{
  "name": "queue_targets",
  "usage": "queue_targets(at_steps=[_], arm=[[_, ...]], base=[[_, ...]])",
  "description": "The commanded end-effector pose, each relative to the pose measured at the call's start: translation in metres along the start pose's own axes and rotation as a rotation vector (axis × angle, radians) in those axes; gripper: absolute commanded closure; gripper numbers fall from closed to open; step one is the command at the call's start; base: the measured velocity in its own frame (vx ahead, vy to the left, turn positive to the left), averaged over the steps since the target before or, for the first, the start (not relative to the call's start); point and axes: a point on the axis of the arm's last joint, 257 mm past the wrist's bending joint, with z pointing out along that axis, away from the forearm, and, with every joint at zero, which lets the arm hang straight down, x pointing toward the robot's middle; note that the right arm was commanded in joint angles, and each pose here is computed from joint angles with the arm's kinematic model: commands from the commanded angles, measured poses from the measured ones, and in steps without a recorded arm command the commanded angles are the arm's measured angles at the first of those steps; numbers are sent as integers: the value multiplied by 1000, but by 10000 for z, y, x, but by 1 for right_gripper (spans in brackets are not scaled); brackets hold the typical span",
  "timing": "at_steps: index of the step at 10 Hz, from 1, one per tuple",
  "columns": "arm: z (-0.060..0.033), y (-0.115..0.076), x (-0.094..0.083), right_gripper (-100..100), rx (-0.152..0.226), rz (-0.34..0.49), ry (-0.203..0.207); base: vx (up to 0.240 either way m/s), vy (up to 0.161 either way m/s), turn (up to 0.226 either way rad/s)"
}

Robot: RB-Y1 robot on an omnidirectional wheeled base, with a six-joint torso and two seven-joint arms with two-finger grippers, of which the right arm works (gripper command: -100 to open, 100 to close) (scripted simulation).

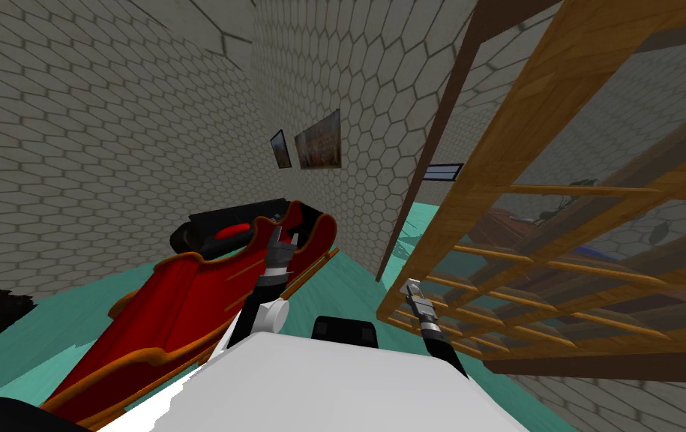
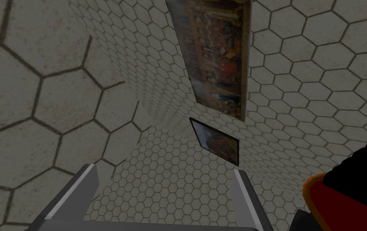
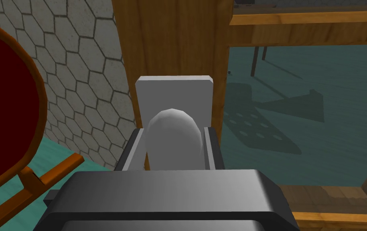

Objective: Pull the door open

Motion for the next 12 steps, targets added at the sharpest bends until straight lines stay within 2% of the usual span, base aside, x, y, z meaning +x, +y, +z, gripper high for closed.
queue_targets(at_steps=[1, 2, 3, 4, 11, 12], arm=[[-70, -25, 27, 100, 35, 3, 7], [-104, -40, 30, 100, 50, 5, 7], [-78, -20, 11, 100, 38, 1, 3], [-168, -21, -8, 100, 59, 2, -1], [-453, 0, 26, 100, 140, 4, 7], [-427, 0, 4, 100, 130, 1, 1]], base=[[-262, -19, 111], [-265, -9, 82], [-118, -6, 12], [-168, -44, 124], [-214, -44, 130], [-82, -13, 21]])
